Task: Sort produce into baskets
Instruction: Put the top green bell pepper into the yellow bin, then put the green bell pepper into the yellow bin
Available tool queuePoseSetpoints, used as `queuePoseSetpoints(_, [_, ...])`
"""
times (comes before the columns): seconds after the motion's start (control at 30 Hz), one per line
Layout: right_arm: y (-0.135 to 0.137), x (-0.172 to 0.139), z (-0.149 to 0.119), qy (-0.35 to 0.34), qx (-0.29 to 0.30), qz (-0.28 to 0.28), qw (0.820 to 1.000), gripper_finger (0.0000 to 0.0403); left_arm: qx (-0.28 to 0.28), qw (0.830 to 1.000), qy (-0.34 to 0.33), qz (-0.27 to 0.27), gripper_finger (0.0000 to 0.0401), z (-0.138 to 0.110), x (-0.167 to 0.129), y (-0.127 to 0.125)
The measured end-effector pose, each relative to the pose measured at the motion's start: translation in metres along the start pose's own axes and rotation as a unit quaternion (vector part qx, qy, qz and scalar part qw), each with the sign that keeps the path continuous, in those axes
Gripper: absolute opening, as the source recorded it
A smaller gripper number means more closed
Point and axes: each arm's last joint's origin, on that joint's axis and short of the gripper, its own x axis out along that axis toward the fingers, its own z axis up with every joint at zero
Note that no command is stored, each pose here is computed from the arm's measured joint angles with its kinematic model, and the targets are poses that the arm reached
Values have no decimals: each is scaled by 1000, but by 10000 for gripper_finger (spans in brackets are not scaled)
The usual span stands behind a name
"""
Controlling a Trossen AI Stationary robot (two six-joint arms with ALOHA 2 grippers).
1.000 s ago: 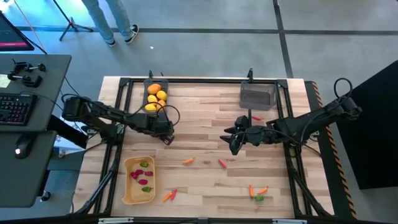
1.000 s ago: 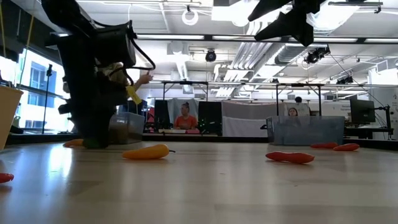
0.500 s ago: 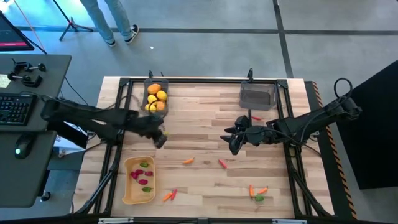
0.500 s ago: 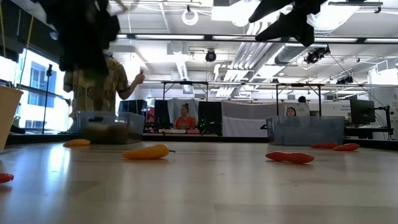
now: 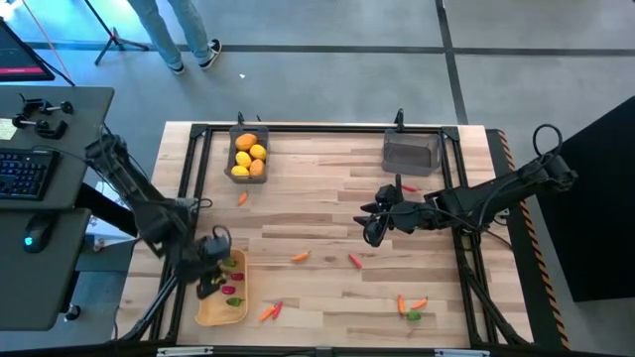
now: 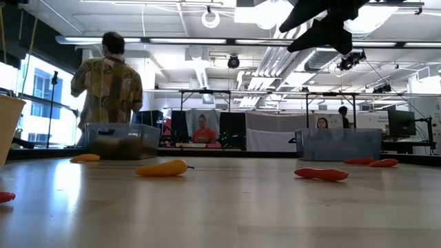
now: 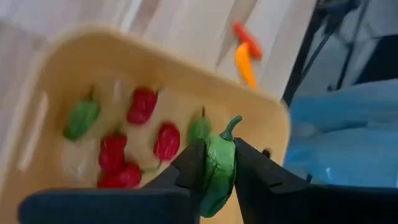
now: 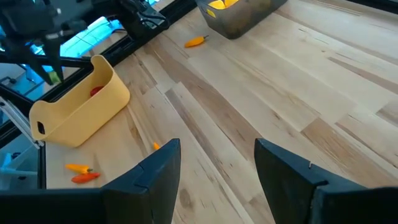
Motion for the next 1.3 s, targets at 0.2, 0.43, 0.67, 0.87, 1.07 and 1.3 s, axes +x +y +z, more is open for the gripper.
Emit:
queuePoseSetpoints(0.2, [1,0,0,3,2,7,1000,193,-15,999,49,16,144,-9,12,-4])
queuePoseSetpoints(0.43, [3,-1,2,9,-3,24,1000,193,-22,999,43,-7,220,-7,2,-3])
queuePoseSetpoints(0.67, [15,-30,34,-3,-44,37,998,193,21,982,-167,-89,223,31,-55,-19])
queuePoseSetpoints(0.87, [16,-39,35,75,-11,63,995,193,83,936,-341,30,204,75,-82,-12])
queuePoseSetpoints(1.07, [30,-30,-28,262,116,109,952,193,50,912,-389,120,200,102,-82,6])
queuePoseSetpoints(1.3, [96,-56,-113,417,111,176,885,192,56,908,-386,152,200,113,-80,14])
